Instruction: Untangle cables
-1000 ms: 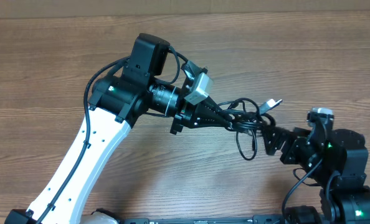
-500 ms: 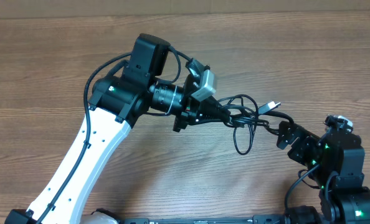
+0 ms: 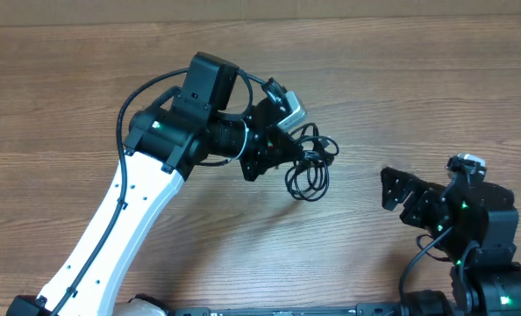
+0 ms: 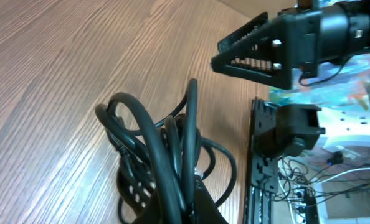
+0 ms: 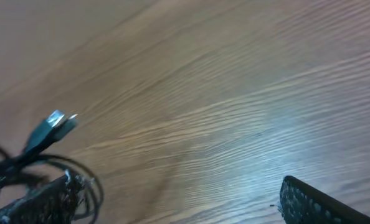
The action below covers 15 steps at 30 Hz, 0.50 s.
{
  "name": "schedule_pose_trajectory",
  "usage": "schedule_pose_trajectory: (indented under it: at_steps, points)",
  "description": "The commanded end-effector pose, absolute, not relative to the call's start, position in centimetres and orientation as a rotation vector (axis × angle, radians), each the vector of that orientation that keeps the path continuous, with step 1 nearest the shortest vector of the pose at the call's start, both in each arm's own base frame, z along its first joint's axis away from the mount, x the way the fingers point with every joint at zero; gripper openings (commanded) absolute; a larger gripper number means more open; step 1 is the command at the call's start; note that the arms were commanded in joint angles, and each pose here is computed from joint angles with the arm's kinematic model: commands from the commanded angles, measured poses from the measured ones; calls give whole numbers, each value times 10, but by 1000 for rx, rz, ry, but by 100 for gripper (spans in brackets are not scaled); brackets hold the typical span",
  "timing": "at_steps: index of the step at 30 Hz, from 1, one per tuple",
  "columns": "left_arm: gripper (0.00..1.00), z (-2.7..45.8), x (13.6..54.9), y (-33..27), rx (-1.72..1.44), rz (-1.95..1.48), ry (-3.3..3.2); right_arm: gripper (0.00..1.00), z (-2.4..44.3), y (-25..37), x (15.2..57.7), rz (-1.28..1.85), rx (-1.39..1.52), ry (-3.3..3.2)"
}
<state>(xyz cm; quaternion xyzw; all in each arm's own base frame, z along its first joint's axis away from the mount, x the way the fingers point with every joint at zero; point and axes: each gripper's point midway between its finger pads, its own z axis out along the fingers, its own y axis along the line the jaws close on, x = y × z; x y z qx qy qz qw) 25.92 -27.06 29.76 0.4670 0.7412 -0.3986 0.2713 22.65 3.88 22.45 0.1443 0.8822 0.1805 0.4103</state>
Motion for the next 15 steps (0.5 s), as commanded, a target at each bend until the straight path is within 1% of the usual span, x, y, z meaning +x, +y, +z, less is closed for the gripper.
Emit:
schedule_pose_trajectory:
  at_steps: [1,3,8,15]
  points:
    - [4,317,256,-268,1247,-1047,1953,100,229,64,222,567,157,2230]
    - [5,315,253,-268,1254,-1053,1965,100,233,84,214,631,-80,2214]
    - [4,316,242,-277,1309,-1072,1931,100,244,112,199,754,-367,2133]
    - [4,325,203,-303,1519,-1162,1717,100,245,113,198,751,-395,2122]
